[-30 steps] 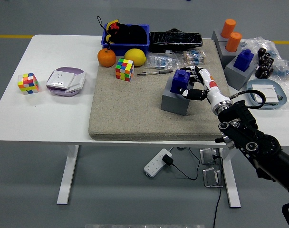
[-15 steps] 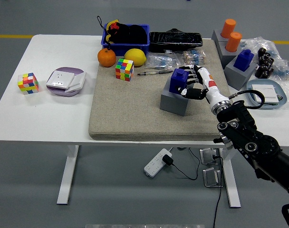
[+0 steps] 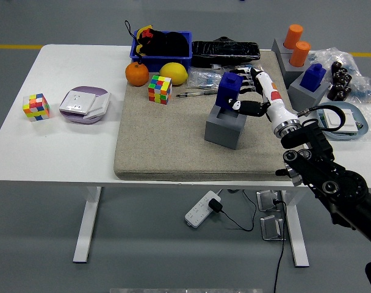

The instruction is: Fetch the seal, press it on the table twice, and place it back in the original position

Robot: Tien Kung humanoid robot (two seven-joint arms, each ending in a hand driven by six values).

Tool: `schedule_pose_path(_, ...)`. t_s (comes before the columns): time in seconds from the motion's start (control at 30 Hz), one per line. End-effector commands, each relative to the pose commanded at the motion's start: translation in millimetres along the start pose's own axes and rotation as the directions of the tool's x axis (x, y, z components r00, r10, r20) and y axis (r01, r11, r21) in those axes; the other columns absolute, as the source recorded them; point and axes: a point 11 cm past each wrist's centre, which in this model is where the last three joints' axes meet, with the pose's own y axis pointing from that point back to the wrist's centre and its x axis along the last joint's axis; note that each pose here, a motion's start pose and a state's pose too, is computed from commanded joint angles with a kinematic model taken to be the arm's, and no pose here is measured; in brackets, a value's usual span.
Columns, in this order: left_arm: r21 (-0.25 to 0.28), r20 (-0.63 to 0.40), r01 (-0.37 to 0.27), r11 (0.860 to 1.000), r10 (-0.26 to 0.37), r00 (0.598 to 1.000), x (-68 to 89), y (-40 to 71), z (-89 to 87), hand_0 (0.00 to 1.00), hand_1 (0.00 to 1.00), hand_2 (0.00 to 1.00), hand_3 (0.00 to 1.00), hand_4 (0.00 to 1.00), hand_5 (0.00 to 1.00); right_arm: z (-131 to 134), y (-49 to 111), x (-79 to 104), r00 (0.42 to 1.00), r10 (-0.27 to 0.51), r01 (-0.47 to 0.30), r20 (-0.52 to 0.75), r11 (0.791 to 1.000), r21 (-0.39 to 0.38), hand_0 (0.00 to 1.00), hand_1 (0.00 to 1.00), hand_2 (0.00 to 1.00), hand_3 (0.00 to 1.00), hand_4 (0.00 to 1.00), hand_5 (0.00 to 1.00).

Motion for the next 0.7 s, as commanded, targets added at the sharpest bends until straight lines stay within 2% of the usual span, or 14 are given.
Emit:
schedule_pose_path(0.13, 0.0, -0.004, -0.002, 1.0, 0.002, 1.0, 0.2, 0.0, -0.7, 0.824, 0.791, 0.756, 0.813, 0.728, 0.363, -0.8, 2.9, 19.7, 0.999, 0.032, -0.031, -0.018, 0.999, 0.01, 0.557, 0.408, 0.429, 0.472, 0.724, 0.002)
schedule_pose_path(0.33, 0.004, -0.006, -0.003, 1.0, 0.003, 1.0, -0.2, -0.3, -2.4, 0.824, 0.791, 0.757, 0.812, 0.728, 0.363, 21.8, 13.2, 56.3, 0.994, 0.101, -0.102, -0.037, 0.994, -0.039, 0.557, 0.407, 0.428, 0.472, 0.721, 0.002)
schedule_pose_path(0.43, 0.003, -0.006, -0.003, 1.0, 0.003, 1.0, -0.4, -0.3, -1.8, 0.824, 0.791, 0.757, 0.812, 0.728, 0.363, 34.9, 19.8, 67.1, 0.991, 0.125, -0.127, -0.041, 0.99, -0.068, 0.557, 0.407, 0.428, 0.472, 0.721, 0.002)
schedule_pose_path(0.7, 0.0, -0.004, 0.001, 1.0, -0.001, 1.0, -1.9, -0.6, -0.9, 0.824, 0.79, 0.757, 0.813, 0.728, 0.363, 72.3, 39.4, 70.2, 0.989, 0.144, -0.148, -0.036, 0.977, -0.156, 0.558, 0.407, 0.429, 0.471, 0.72, 0.002)
